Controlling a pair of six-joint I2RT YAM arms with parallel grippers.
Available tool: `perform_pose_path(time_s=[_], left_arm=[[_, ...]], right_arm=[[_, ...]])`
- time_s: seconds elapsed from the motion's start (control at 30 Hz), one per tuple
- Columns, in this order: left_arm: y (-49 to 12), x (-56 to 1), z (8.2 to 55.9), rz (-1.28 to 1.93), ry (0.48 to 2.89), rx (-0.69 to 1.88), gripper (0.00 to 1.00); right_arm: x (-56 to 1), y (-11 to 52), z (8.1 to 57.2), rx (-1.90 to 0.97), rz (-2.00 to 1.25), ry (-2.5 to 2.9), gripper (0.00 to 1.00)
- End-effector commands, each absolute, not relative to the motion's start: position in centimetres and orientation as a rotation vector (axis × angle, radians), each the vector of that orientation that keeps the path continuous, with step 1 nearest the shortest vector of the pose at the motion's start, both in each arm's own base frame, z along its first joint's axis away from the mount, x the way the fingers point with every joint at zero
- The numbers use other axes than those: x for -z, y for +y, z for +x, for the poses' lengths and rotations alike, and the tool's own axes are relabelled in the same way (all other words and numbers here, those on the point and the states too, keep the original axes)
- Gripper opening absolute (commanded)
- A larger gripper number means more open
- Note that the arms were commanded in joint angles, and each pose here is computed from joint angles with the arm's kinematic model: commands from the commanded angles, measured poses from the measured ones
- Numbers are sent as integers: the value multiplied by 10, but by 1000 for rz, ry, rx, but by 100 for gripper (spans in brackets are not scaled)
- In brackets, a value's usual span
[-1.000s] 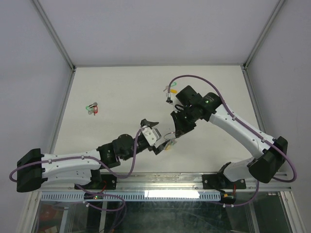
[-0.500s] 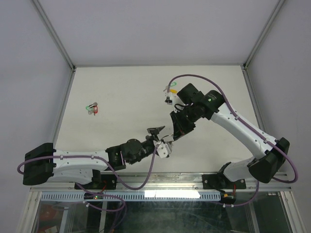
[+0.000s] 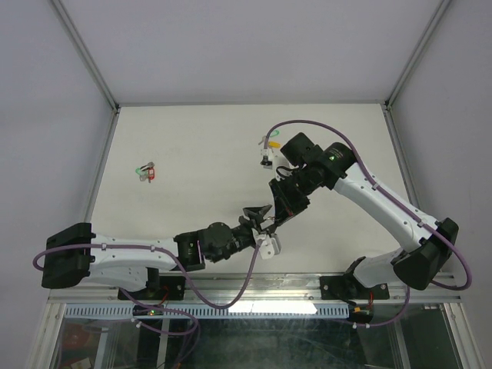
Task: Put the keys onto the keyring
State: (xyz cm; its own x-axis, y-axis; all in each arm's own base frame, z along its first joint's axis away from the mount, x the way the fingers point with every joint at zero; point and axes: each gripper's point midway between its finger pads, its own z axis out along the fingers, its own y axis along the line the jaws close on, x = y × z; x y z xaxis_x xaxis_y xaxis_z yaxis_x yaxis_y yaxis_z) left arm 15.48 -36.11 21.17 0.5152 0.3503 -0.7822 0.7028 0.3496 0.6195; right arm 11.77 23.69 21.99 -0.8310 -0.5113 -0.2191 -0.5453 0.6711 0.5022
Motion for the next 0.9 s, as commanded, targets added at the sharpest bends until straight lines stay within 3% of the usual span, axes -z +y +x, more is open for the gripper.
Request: perform_pose_path(time_s=[0.0,0.2,0.37,0.6,0.77,0.87], left_arm=[[-375,-241,145,1230,987,328,49],[-378,-234,143,1278,988,303,31],[-376,-235,149,1266,1005,267,0],[-367,-244,155,1210,1028,246,0],[-357,-256,156,1081,1087,317,0],[-350,-266,157,984,1125,378,0]], right_arm=[[-240,245,117,-970,-922,2738,0],[-241,246,116,-978,-928,2732,0],[-244,246,117,-983,-922,2710,0],[-255,248,122,-989,-896,2631,0],[-272,245,141,-920,-803,2485,27],[-282,236,159,-828,-698,2390,38]])
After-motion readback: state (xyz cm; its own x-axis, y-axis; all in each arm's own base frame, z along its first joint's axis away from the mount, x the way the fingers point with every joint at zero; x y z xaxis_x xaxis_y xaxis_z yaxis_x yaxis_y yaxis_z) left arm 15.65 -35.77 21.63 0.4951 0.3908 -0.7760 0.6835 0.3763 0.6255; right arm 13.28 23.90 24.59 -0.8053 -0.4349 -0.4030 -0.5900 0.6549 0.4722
